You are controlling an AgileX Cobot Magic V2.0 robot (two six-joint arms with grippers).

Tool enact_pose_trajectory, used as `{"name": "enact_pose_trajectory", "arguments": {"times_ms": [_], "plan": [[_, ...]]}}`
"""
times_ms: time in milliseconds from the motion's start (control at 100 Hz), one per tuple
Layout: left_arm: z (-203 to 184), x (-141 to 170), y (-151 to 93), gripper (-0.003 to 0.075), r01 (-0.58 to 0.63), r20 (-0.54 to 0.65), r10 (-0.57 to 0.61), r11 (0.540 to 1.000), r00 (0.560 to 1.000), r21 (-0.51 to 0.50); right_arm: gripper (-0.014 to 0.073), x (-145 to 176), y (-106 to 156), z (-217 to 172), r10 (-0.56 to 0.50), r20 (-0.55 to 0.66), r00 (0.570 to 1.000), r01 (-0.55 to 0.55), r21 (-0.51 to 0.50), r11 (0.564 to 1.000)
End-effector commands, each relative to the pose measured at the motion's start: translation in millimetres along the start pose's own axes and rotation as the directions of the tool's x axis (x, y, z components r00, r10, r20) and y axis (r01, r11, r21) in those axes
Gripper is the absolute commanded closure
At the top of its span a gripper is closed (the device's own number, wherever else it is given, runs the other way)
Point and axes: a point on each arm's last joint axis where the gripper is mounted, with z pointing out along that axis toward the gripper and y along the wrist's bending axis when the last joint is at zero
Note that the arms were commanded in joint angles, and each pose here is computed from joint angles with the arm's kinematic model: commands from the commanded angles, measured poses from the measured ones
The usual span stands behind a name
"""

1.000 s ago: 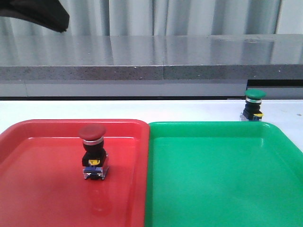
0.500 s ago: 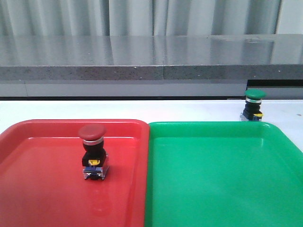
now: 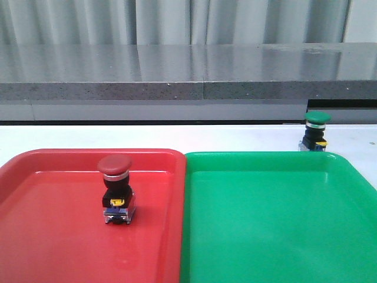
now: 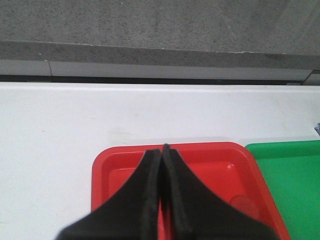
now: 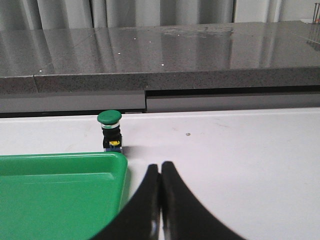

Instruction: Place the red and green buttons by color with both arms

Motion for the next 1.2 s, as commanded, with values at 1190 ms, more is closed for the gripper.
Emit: {"name": "enact_pose_trajectory", "arguments": {"times_ms": [1190], "plan": [[-54.3,60.1,29.8,0.0741,-0.139,0.289,0.16,0.986,0.944,-0.092,0.0659,-14.6,0.9,-3.4,-0.009,0.117,0.993,0.01,-0.006,1.0]]}}
